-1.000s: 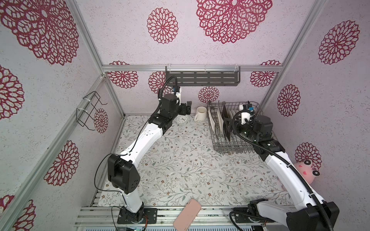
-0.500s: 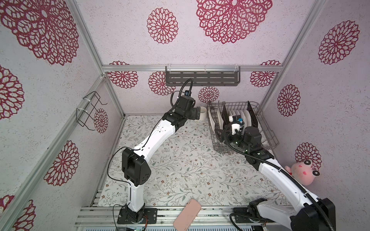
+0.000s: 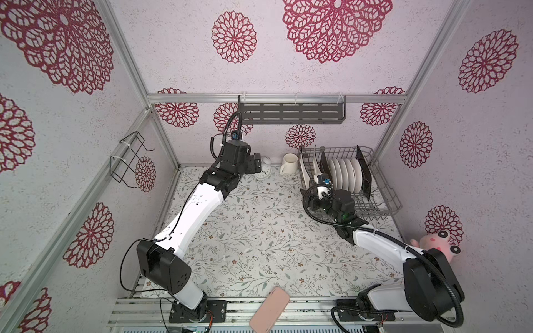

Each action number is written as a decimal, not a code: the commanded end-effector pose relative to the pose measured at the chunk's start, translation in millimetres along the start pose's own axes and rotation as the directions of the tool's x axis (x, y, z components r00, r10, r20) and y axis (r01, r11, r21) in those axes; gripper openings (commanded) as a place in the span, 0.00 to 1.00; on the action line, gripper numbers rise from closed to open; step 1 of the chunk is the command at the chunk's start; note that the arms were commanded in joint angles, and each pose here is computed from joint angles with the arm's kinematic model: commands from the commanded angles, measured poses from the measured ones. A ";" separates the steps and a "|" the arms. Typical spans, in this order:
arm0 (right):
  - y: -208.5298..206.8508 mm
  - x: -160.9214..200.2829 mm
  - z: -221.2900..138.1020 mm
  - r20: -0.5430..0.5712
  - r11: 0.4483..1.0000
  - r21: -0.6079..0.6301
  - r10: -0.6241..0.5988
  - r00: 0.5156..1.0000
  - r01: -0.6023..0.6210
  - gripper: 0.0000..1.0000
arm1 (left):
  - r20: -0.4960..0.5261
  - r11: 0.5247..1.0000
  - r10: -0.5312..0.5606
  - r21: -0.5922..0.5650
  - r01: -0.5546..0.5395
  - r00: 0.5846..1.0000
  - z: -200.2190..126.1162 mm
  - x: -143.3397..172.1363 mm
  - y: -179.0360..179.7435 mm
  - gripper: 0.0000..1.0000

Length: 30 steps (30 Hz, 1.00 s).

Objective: Unload the plates from the dish rack
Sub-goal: Pick up the plate from the dish rack.

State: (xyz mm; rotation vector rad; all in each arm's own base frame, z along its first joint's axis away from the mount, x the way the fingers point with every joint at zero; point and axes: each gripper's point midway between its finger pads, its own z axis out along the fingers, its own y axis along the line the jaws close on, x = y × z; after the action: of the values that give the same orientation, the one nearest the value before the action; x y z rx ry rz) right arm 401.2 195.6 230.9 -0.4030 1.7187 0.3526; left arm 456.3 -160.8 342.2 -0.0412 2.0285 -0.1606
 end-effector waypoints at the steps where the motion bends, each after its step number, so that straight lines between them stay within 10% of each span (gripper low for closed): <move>1: -16.7 -32.8 5.1 0.115 0.994 0.107 -0.037 0.993 0.024 0.72 | 0.037 0.999 -0.036 -0.022 0.037 0.999 -14.9 -8.4 17.3 0.97; 30: -26.5 -3.0 65.4 0.068 0.977 0.183 -0.120 0.990 0.106 0.52 | 0.018 0.995 -0.093 -0.031 0.094 0.995 -18.1 3.4 53.5 0.98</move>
State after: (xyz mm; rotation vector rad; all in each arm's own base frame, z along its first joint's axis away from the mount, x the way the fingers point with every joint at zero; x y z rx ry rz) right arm 463.8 198.8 192.6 -0.3678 1.7209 0.1447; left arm 438.9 -106.8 335.8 -0.1432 2.0319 -0.1599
